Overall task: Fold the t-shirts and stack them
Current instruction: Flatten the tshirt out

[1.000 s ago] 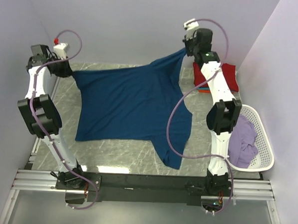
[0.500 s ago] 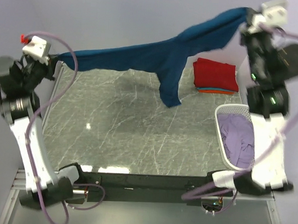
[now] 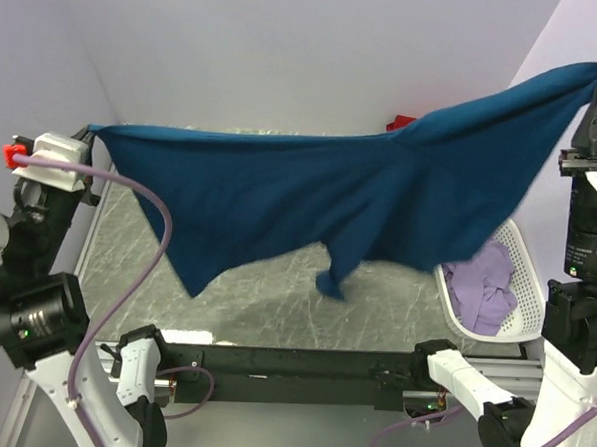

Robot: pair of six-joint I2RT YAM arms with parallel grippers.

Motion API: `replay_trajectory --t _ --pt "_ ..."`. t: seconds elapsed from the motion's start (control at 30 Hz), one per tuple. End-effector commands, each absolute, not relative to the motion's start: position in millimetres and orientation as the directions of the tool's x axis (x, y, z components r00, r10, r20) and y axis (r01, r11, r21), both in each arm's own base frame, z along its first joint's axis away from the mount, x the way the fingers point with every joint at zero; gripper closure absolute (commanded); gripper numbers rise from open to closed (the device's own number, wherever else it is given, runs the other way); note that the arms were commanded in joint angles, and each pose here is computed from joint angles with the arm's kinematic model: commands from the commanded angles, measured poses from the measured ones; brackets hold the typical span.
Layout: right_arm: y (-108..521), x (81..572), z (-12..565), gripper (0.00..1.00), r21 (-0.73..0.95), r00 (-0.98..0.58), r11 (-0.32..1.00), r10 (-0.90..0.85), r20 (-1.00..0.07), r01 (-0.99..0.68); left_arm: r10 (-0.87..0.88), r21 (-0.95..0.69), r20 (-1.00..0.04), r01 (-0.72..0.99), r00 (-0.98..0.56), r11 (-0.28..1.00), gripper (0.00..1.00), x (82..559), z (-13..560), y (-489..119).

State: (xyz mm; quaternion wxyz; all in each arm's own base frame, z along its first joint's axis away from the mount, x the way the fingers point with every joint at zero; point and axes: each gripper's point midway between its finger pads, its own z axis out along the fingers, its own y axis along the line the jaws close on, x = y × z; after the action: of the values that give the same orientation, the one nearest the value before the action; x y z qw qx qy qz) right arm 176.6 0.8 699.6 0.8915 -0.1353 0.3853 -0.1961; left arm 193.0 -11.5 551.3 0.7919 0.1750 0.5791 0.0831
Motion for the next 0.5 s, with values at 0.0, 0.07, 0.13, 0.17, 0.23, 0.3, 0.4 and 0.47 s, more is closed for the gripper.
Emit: replay_trajectory --t 0.0,0.07,0.13,0.17,0.23,0.3,0.4,0.47 --pt "-9 185 717 1.0 -0.409 0.608 0.839 -0.543 -0.579 0.36 0.354 0.367 -0.907 0.016 0.226 0.93 0.99 199 549 7" --pt "-2 207 709 1.0 -0.443 0.597 0.83 -0.554 -0.58 0.339 0.368 0.383 -0.911 0.05 0.189 0.923 0.99 207 536 7" --pt "9 237 697 1.0 -0.483 0.583 0.82 -0.563 -0.586 0.307 0.348 0.359 -0.932 0.136 0.102 0.923 0.99 222 502 7" --pt "13 259 679 1.0 -0.508 0.551 0.815 -0.569 -0.611 0.279 0.358 0.365 -0.931 0.164 0.074 0.916 0.99 228 490 8" --pt "26 300 651 1.0 -0.549 0.518 0.809 -0.569 -0.639 0.211 0.32 0.307 -0.947 0.229 -0.023 0.924 0.99 242 450 11" --pt "43 346 605 1.0 -0.598 0.466 0.794 -0.572 -0.675 0.109 0.295 0.258 -0.949 0.265 -0.112 0.929 0.99 255 410 16" --pt "71 400 534 1.0 -0.644 0.386 0.764 -0.583 -0.715 -0.037 0.239 0.171 -0.944 0.282 -0.227 0.944 0.99 273 357 26" --pt "96 433 473 1.0 -0.671 0.315 0.726 -0.608 -0.729 -0.151 0.197 0.101 -0.928 0.295 -0.316 0.95 0.99 288 317 31"
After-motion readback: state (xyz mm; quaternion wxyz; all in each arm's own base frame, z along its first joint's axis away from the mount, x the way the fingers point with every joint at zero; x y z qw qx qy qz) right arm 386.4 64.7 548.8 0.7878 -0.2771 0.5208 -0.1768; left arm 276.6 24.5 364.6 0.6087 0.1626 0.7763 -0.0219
